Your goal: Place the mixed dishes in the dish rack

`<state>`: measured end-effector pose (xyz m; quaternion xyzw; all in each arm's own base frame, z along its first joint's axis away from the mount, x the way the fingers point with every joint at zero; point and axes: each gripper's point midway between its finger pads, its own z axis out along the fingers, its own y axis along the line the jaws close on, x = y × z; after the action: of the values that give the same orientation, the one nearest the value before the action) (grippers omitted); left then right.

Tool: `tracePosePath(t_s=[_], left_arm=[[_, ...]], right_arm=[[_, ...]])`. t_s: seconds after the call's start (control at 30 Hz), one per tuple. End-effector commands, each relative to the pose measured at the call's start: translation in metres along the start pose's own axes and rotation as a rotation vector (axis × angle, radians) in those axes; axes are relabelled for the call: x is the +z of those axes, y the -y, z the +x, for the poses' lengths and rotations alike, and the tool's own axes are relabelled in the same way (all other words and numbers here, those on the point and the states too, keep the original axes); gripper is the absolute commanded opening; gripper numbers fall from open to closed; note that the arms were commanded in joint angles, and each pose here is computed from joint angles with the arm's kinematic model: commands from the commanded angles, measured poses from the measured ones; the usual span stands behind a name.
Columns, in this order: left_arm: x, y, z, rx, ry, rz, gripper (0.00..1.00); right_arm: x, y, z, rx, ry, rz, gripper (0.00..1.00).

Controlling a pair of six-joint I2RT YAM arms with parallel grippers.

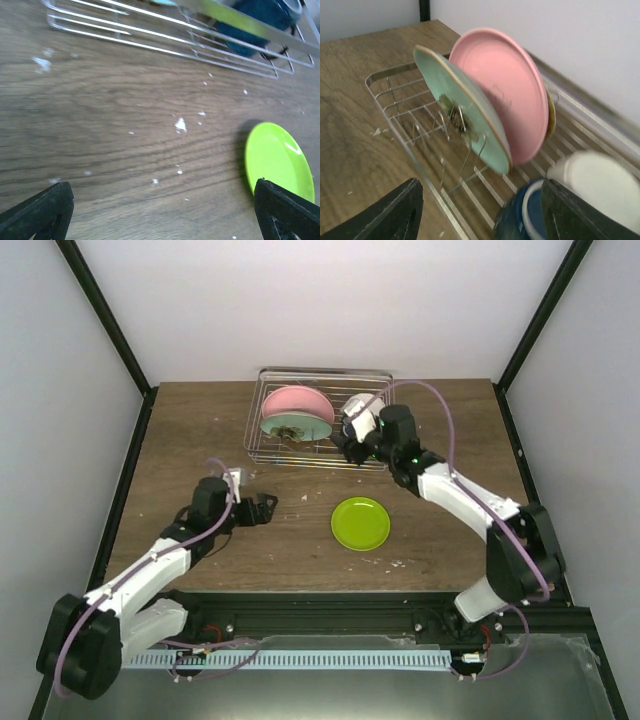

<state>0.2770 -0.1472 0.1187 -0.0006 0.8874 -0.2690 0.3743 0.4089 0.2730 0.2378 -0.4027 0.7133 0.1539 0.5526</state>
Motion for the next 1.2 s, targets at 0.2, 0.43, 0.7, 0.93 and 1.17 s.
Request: tracePosePath(t_s=[0.2, 0.43, 0.7, 0.93, 1.17], left_arm=[[0.055, 0.064, 0.024, 0.043, -0.079, 0.114, 1.0], [0.095, 0.098, 0.051, 0.077, -0.163, 0.124, 1.0], [0.133, 0.117, 0.082, 0.05, -0.251, 0.157, 1.0], [0.148, 0.125, 0.102, 0.053, -0.31, 0.177, 0.97], [0.154, 0.128, 0.116, 0.055, -0.352, 0.193, 0.72]], right_arm=[[-0.095, 0.029, 0.023, 0.515, -0.009, 0.367, 0.67], [-0.112, 0.028, 0.039, 0.526, -0.061, 0.416, 0.68], [-0.122, 0.027, 0.041, 0.496, -0.079, 0.424, 0.69], [-0.128, 0.027, 0.04, 0.481, -0.074, 0.433, 0.69], [-0.127, 0.028, 0.04, 0.469, -0.083, 0.438, 0.69]])
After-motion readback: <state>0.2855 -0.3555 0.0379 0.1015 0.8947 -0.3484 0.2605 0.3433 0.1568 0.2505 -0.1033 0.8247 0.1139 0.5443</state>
